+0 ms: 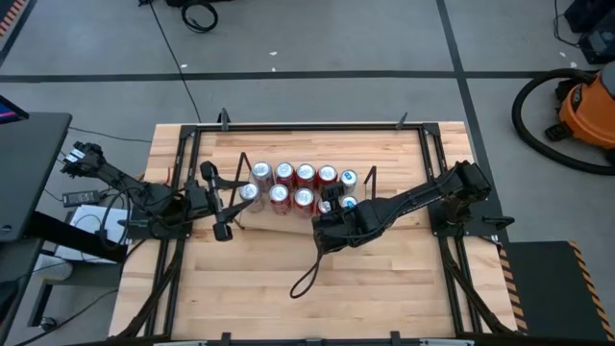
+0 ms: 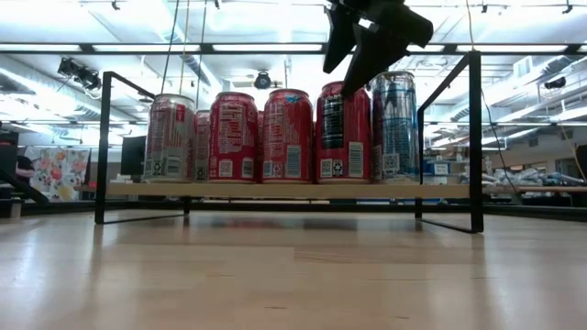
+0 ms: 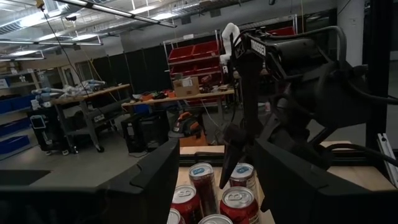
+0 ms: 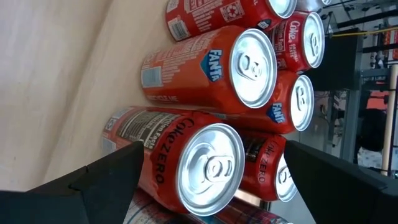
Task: Place canned beverage on shelf
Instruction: Put the red-black soda can on the shelf aligned with the other red-black soda can
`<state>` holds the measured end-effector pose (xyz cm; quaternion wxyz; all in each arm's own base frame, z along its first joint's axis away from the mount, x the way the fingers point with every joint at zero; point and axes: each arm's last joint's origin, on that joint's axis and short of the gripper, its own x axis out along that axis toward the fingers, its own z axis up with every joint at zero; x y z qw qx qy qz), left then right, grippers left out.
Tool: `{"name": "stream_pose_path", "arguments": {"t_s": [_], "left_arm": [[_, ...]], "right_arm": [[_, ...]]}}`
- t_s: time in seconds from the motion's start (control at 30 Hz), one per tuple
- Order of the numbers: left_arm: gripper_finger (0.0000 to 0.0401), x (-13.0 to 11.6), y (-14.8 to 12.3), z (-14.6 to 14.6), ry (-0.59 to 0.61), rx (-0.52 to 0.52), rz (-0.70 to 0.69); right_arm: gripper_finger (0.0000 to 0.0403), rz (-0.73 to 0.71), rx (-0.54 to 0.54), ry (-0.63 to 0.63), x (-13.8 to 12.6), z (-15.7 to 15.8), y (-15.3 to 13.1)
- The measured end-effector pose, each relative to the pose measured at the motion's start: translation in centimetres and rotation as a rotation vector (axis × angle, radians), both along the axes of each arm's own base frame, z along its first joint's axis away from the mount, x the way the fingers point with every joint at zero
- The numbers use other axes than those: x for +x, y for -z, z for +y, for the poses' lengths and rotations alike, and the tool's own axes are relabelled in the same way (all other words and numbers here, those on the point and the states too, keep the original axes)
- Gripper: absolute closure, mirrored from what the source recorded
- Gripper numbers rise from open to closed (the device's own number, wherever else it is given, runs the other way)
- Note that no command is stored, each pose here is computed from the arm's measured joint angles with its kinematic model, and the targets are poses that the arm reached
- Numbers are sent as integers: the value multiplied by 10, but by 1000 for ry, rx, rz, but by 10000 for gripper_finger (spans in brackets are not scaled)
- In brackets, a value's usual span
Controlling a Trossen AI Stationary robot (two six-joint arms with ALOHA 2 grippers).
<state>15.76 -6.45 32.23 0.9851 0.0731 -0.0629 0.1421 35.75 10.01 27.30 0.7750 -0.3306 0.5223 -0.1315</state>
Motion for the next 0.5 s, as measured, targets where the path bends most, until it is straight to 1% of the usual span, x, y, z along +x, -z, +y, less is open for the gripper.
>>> {"name": "stream_pose_path", "arguments": {"t_s": [0.5], "left_arm": [[186,0,0,0,0,0,0]], "right_arm": [[5,-4,-34,23,0,-4,0]]}}
